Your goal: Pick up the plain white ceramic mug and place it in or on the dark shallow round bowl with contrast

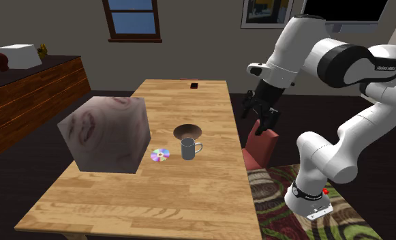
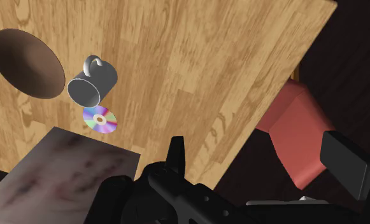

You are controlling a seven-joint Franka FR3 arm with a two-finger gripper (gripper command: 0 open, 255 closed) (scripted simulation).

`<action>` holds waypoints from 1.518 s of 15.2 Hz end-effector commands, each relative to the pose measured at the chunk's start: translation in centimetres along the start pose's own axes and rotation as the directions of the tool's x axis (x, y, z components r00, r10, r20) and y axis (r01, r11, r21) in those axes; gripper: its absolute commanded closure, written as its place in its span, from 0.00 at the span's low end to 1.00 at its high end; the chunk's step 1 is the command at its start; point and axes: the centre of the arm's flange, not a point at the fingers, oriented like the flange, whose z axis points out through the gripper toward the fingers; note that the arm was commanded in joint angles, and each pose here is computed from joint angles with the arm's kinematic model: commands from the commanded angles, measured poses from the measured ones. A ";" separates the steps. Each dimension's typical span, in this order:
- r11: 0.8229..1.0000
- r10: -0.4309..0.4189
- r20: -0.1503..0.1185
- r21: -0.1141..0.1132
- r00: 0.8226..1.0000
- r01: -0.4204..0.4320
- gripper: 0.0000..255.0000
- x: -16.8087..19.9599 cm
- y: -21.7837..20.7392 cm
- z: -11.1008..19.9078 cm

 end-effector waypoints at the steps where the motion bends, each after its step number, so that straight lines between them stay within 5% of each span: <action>1: 1.000 0.000 0.000 0.000 1.000 0.000 0.00 0.0 0.0 0.0; 23: 0.995 -0.058 0.161 0.087 0.985 0.044 0.00 6.4 19.9 22.1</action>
